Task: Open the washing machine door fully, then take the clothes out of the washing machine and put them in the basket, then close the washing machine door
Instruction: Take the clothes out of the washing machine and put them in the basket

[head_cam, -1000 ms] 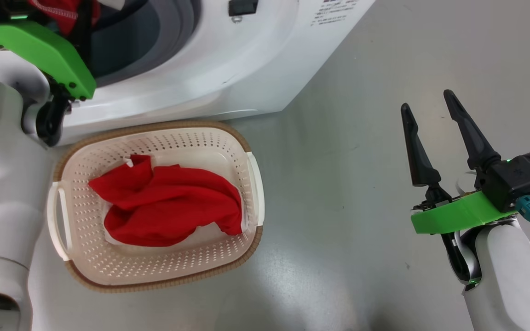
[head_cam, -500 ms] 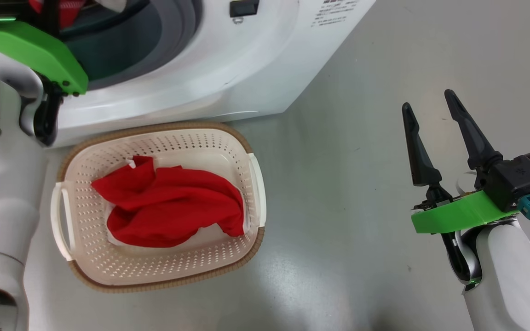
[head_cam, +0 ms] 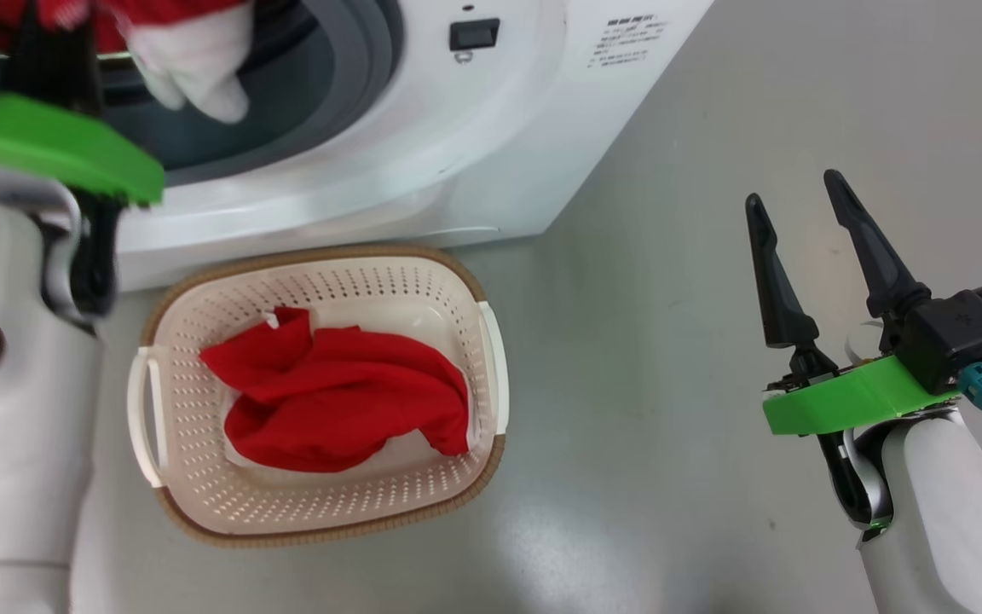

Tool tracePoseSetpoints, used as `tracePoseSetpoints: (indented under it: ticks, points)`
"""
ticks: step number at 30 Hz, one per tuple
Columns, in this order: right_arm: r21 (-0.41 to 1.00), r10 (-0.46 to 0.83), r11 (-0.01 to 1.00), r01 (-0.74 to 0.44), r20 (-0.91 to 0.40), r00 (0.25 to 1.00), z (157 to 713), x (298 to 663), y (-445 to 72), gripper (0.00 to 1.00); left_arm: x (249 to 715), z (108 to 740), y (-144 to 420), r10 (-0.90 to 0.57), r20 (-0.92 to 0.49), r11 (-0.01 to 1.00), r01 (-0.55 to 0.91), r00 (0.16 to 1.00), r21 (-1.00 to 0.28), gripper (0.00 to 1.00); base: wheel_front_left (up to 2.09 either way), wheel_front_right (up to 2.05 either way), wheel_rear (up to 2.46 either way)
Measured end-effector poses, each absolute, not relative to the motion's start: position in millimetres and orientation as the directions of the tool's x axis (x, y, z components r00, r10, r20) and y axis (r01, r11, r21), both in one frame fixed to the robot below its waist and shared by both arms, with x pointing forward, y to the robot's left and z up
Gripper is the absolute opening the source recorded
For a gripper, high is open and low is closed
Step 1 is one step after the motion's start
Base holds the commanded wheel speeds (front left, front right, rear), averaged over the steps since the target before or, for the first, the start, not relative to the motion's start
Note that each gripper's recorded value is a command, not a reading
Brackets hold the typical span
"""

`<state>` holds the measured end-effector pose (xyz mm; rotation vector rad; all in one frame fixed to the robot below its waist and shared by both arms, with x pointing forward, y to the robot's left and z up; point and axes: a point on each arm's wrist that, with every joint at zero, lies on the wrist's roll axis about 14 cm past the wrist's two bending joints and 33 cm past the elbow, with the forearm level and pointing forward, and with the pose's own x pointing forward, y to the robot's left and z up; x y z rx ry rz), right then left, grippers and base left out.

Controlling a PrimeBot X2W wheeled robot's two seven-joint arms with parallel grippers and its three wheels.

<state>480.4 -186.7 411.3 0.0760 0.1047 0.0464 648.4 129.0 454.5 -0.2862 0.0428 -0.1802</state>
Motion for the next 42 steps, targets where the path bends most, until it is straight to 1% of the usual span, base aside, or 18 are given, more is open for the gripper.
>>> tracePoseSetpoints:
  ticks: [7, 13, 22, 26, 37, 40, 42]
  points:
    - [0.083, 0.062, 0.995, -0.056, -0.070, 0.996, 427, 478, -182, 1.00, 621, 477, 135, -0.160, 0.055, 0.940, 0.170, 0.986, -0.295, 0.00, 0.00, 0.00, 0.00]
    - [0.090, 0.069, 0.994, -0.063, -0.056, 0.996, 438, 467, -178, 1.00, 591, 497, 144, -0.130, 0.111, 0.938, 0.158, 0.985, -0.308, 0.00, 0.00, 0.00, 0.00]
    - [0.095, 0.076, 0.993, -0.073, -0.023, 0.997, 458, 450, -174, 1.00, 540, 511, 155, -0.091, 0.140, 0.941, 0.132, 0.986, -0.313, 0.00, 0.00, 0.00, 0.00]
    - [0.098, 0.081, 0.992, -0.080, -0.012, 0.997, 464, 441, -172, 1.00, 520, 528, 161, -0.062, 0.185, 0.937, 0.121, 0.981, -0.329, 0.00, 0.00, 0.00, 0.00]
    - [0.100, 0.102, 0.989, -0.106, 0.037, 0.994, 485, 431, -163, 1.00, 463, 572, 166, -0.042, 0.306, 0.946, 0.136, 0.951, -0.295, 0.00, 0.00, 0.00, 0.00]
    - [0.103, 0.108, 0.989, -0.111, 0.034, 0.994, 484, 430, -161, 1.00, 455, 574, 167, -0.036, 0.311, 0.947, 0.132, 0.950, -0.293, 0.00, 0.00, 0.00, 0.00]
    - [0.104, 0.111, 0.988, -0.114, 0.030, 0.993, 483, 430, -160, 1.00, 451, 566, 166, -0.033, 0.289, 0.946, 0.123, 0.957, -0.299, 0.00, 0.00, 0.00, 0.00]
